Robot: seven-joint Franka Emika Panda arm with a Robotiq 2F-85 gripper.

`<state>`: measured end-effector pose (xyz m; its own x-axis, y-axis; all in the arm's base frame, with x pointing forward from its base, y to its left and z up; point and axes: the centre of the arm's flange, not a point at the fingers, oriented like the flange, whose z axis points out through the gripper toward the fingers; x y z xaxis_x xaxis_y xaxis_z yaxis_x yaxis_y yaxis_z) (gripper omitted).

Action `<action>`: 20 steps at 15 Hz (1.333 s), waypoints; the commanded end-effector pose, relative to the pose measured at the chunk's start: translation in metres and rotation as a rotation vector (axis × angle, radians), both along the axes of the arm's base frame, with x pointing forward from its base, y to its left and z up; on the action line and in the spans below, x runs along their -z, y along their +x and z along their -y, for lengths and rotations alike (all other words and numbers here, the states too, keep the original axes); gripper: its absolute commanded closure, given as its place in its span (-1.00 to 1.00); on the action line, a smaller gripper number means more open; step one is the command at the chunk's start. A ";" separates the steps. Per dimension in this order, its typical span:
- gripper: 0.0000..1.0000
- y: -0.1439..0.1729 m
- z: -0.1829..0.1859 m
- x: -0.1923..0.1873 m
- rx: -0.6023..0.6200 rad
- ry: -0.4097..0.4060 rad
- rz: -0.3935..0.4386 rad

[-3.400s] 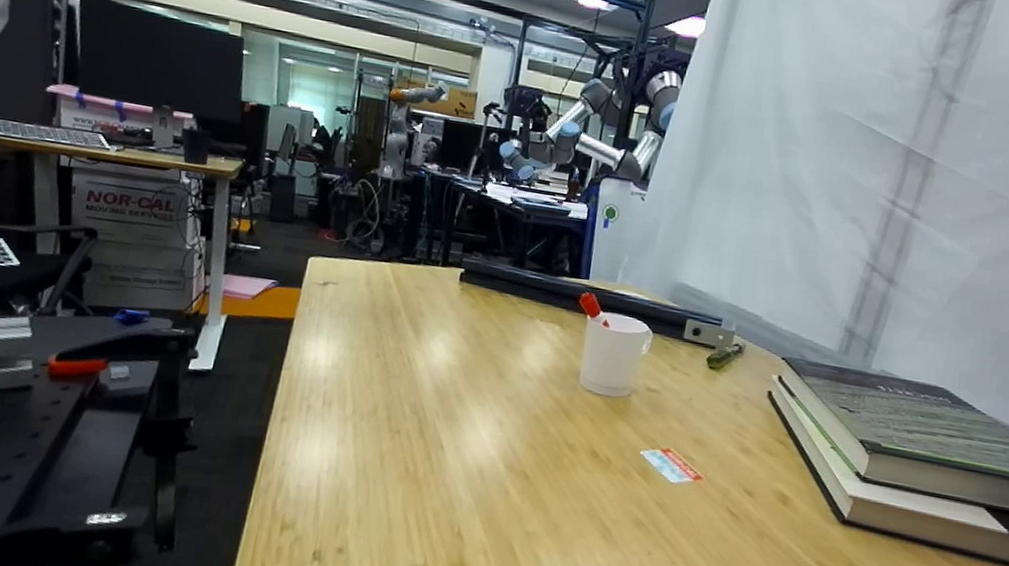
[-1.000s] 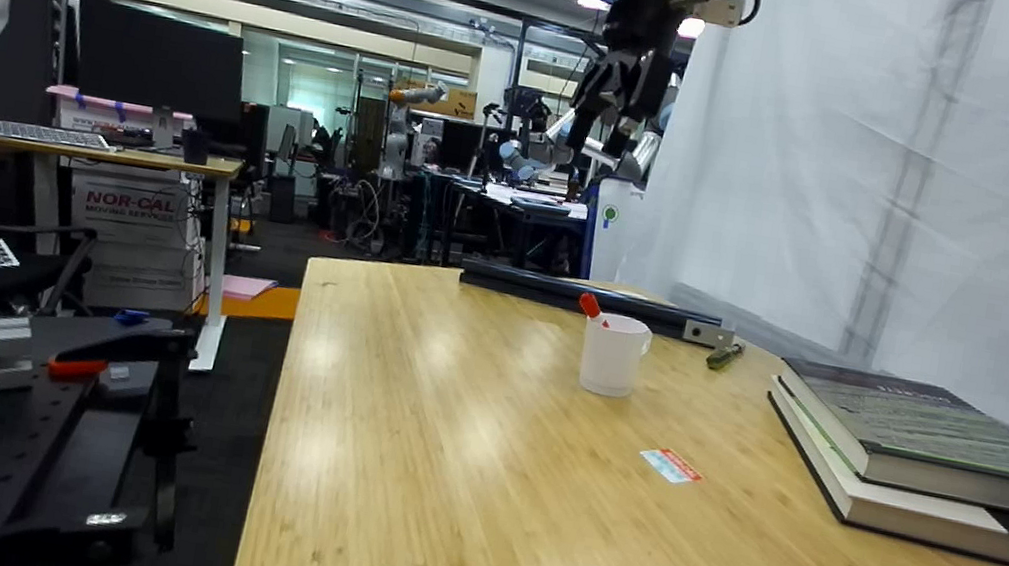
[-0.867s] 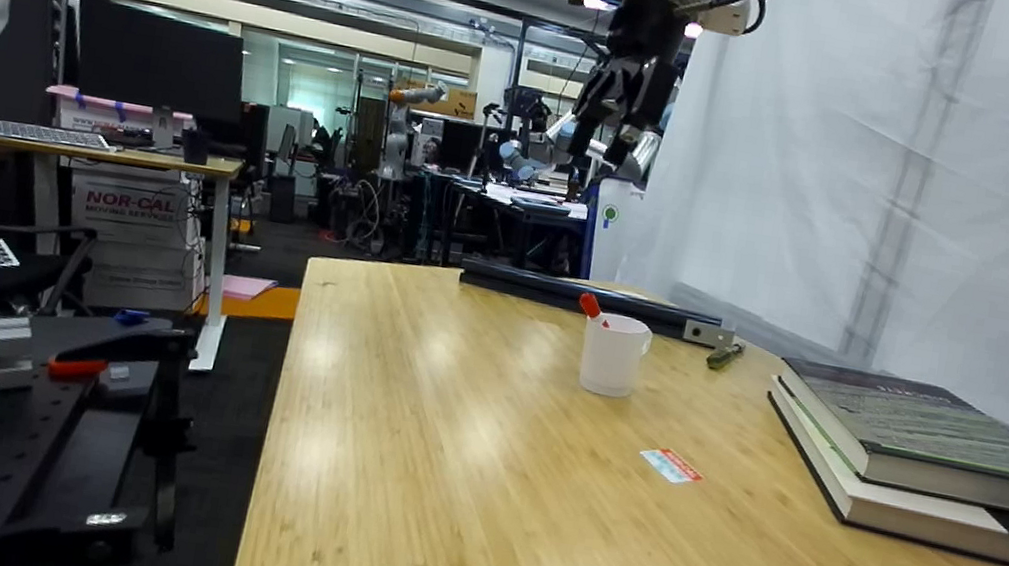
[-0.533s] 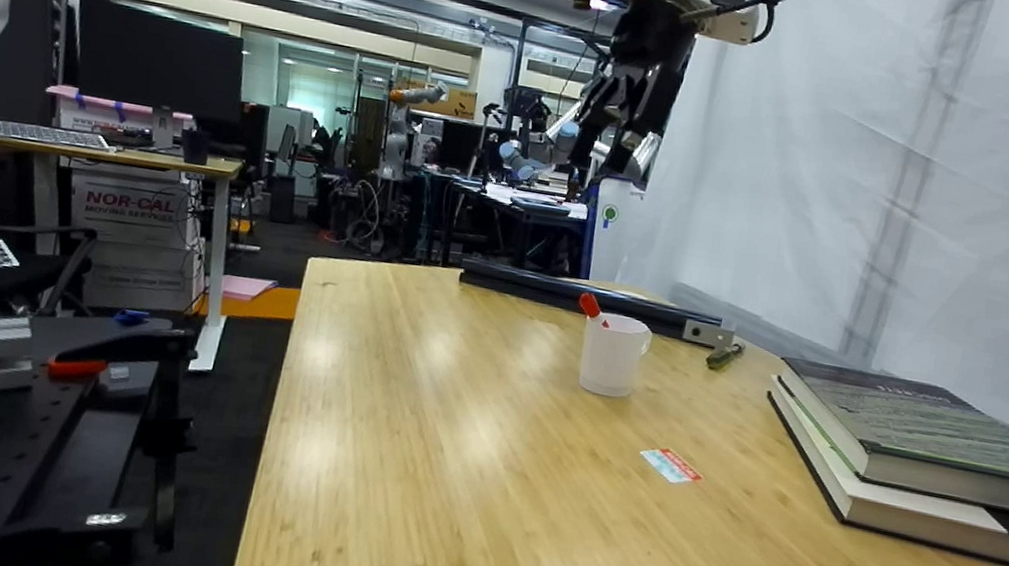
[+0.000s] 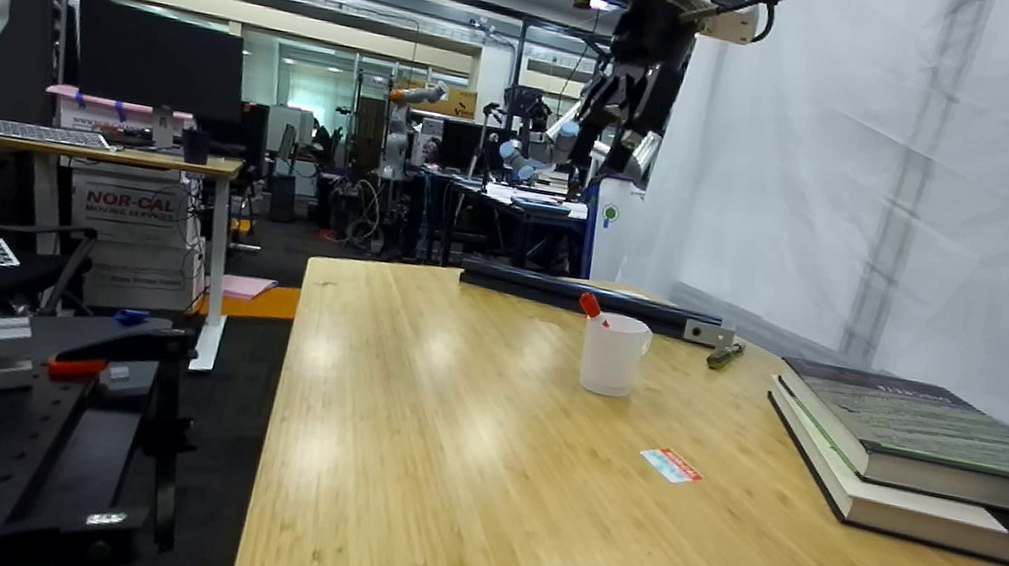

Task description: Move the mug to the right, put the marker on the desk, then put it back in the mug

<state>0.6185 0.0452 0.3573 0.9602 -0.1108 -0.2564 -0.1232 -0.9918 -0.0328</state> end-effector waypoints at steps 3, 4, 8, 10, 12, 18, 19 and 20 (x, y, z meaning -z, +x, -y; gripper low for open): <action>-1.00 0.000 0.000 0.000 0.000 0.000 0.000; -1.00 0.000 0.000 0.000 0.000 0.000 0.000; -1.00 0.000 0.000 0.000 0.000 0.000 0.000; -1.00 0.000 0.000 0.000 0.000 0.000 0.000; -1.00 0.000 0.000 0.000 0.000 0.000 0.000; -1.00 0.028 -0.002 0.022 -0.002 -0.010 0.007; -1.00 0.031 0.000 0.027 -0.002 -0.015 0.013; -1.00 0.036 0.001 0.031 0.001 -0.022 0.021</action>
<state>0.6361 0.0470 0.3292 0.9600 -0.1114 -0.2568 -0.1235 -0.9918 -0.0317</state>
